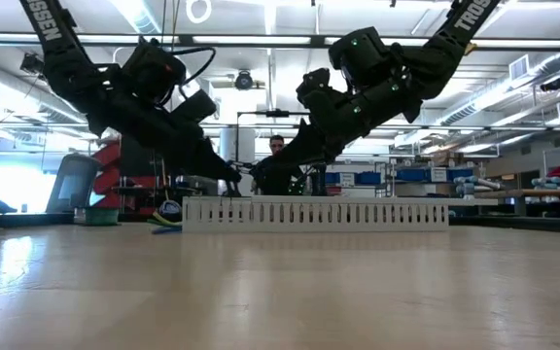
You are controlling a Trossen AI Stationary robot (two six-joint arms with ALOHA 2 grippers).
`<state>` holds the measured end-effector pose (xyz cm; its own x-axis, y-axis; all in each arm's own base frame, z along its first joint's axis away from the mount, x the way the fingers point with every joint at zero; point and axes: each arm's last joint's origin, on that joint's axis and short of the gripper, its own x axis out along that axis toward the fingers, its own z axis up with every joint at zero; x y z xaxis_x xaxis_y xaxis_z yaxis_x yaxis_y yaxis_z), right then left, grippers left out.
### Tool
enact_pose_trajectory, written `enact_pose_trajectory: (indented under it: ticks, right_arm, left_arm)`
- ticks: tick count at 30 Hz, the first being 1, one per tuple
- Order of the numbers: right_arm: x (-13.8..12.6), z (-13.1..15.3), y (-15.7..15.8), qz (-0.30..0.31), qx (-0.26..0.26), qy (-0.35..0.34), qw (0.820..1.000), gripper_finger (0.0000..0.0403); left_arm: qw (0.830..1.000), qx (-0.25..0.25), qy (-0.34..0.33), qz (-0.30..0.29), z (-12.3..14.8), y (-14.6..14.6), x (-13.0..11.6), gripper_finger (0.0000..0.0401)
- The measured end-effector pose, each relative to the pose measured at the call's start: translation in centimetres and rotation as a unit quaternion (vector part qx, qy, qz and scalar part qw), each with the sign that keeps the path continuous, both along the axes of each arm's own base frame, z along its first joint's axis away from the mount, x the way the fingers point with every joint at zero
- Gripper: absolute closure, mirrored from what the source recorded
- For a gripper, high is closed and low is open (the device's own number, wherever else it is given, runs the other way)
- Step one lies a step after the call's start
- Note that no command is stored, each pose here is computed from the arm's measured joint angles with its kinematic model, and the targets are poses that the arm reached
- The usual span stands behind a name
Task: Ziptie cables
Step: Close the white cable duct
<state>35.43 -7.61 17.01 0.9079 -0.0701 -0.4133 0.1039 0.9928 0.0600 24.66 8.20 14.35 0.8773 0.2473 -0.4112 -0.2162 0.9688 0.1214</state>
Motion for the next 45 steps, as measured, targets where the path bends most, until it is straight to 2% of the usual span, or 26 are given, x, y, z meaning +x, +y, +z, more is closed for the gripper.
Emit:
enact_pose_trajectory:
  ticks: [5, 9, 12, 16, 21, 27, 30, 32, 37, 41, 45]
  right_arm:
    - [-0.1, -0.2, -0.3, -0.005, 0.002, 0.01, 1.0, 0.0403]
    - [-0.2, -0.2, -0.5, -0.008, 0.004, 0.013, 1.0, 0.0403]
    - [-0.2, -0.2, -0.5, -0.008, 0.004, 0.013, 1.0, 0.0403]
    - [-0.2, -0.2, -0.5, -0.008, 0.004, 0.013, 1.0, 0.0403]
    - [-0.2, -0.2, -0.5, -0.012, 0.012, 0.012, 1.0, 0.0403]
    - [-0.2, -0.2, -0.3, -0.011, 0.016, 0.012, 1.0, 0.0403]
    - [-0.1, -0.2, -0.1, -0.007, 0.016, 0.012, 1.0, 0.0403]
    - [-0.1, -0.3, 0.0, -0.006, 0.017, 0.014, 1.0, 0.0403]
    - [-0.1, -0.3, 0.0, -0.006, 0.017, 0.016, 1.0, 0.0403]
    - [-0.1, -0.3, 0.0, -0.006, 0.016, 0.015, 1.0, 0.0403]
    - [-0.1, -0.3, 0.0, -0.006, 0.016, 0.015, 1.0, 0.0403]
  left_arm:
    - [1.0, 0.007, -0.029, -0.002, 2.9, -0.4, -1.2, 0.0218]
    - [1.0, -0.004, 0.003, -0.003, 4.2, -1.0, -3.1, 0.0218]
    - [0.998, -0.035, 0.046, 0.005, 4.1, -1.5, -4.3, 0.0218]
    - [0.992, -0.114, 0.061, 0.004, 3.6, -1.8, -4.7, 0.0216]
    - [0.986, -0.138, 0.092, 0.012, 1.9, -1.7, -4.2, 0.0198]
    - [0.981, -0.167, 0.089, 0.042, -0.2, -1.1, -2.6, 0.0132]
    - [0.981, -0.152, 0.095, 0.072, -1.2, -0.7, -2.1, 0.01]
    - [0.982, -0.151, 0.091, 0.072, -1.5, -0.6, -1.9, 0.0086]
    - [0.983, -0.17, 0.066, 0.032, -1.2, -0.8, -1.4, 0.0075]
    - [0.977, -0.211, 0.028, 0.034, -0.7, -0.8, -1.0, 0.0075]
    - [0.981, -0.191, 0.022, 0.023, -0.5, -0.7, -0.9, 0.0076]
